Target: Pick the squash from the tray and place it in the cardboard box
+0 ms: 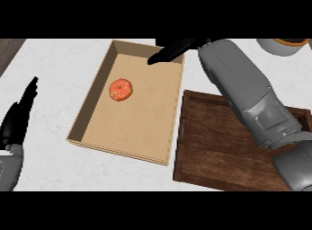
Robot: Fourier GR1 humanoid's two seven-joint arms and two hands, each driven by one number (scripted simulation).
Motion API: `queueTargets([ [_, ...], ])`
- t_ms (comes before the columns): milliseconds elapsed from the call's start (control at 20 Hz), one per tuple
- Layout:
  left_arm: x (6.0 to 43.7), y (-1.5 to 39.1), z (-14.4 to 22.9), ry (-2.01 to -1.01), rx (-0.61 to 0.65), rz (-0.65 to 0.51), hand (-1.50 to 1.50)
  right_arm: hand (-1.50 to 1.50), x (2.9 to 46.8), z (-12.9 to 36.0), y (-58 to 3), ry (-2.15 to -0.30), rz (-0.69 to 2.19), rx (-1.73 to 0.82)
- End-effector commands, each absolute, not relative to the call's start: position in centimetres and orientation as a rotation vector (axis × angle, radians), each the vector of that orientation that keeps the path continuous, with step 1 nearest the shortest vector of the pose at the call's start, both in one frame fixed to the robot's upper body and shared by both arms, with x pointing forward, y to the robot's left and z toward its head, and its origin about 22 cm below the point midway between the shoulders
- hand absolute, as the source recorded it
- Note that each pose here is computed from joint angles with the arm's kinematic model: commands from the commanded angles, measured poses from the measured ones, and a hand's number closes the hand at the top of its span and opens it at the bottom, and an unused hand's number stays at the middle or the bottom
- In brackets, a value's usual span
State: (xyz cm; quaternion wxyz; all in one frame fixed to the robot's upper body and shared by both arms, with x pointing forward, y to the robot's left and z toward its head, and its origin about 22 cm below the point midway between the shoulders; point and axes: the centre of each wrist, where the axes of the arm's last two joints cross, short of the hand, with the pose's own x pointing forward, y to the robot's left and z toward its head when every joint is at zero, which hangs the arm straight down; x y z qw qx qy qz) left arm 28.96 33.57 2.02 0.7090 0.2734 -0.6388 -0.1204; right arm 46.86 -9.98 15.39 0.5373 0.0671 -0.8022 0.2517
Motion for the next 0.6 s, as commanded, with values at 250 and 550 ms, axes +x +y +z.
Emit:
queueTargets([
  [250,29.3,34.1,3.4,-1.430,0.584,-0.268,0.00,-1.50,47.8,15.5,-22.4,-1.914,0.580,0.091],
  [550,29.7,34.3,3.8,-1.453,0.590,-0.268,0.00,-1.50,47.5,15.7,-26.2,-1.890,0.693,0.061],
])
